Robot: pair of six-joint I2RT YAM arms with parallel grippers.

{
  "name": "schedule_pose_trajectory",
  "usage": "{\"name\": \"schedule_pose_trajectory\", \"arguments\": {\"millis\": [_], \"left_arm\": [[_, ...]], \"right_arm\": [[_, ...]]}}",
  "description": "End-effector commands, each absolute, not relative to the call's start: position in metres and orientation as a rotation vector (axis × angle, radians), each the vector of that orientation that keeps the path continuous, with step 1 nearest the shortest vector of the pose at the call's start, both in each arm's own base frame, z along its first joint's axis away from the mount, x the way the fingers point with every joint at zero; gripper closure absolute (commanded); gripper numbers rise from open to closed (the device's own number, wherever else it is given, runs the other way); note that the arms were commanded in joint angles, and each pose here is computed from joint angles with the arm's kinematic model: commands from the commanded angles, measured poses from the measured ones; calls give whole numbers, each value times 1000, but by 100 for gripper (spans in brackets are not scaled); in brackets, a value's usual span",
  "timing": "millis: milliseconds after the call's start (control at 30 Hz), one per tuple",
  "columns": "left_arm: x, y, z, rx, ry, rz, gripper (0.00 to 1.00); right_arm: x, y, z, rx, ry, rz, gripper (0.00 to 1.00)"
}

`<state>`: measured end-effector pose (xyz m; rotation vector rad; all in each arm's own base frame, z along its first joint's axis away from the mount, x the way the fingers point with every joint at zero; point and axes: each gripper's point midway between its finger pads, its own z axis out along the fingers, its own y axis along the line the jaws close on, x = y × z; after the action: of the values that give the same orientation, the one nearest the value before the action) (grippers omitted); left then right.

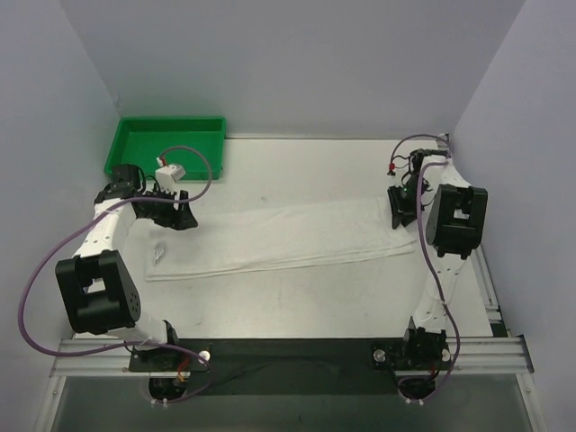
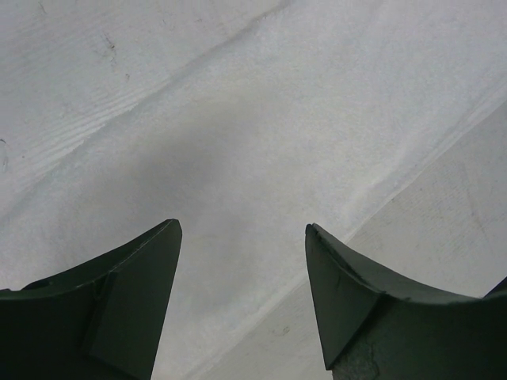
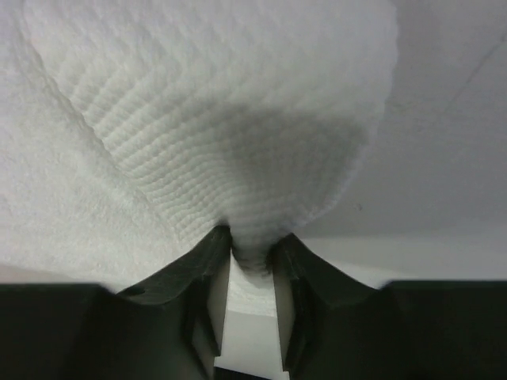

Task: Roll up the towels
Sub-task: Fold the towel

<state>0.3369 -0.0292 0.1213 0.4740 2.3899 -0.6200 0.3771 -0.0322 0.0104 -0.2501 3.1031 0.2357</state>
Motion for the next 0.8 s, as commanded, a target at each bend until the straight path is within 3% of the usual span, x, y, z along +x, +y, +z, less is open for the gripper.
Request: {"name": "schedule_pose_trajectory", "arguments": {"millis": [0,33,67,300,433,767], "left_arm": [[351,-23,143,452,2314,-559,25],[353,-23,144,446,2312,-554,26],[353,-23,145,442,2310,-551,25],[343,-26,135,413,2335,-575,25],[336,-30,119,372,2382,-620,28],[327,-51,75,289,2517,-738,36]], "right_arm": [[361,-38,7,-217,3208,212,74],[362,-40,9,-225,3207,205,93],[362,-49,10,-207,3207,188,100],[384,-109,59,-121,3057,87,100],[394,-111,100,-166,2960,68,100],[380,24,135,-421,2854,376,100]]}}
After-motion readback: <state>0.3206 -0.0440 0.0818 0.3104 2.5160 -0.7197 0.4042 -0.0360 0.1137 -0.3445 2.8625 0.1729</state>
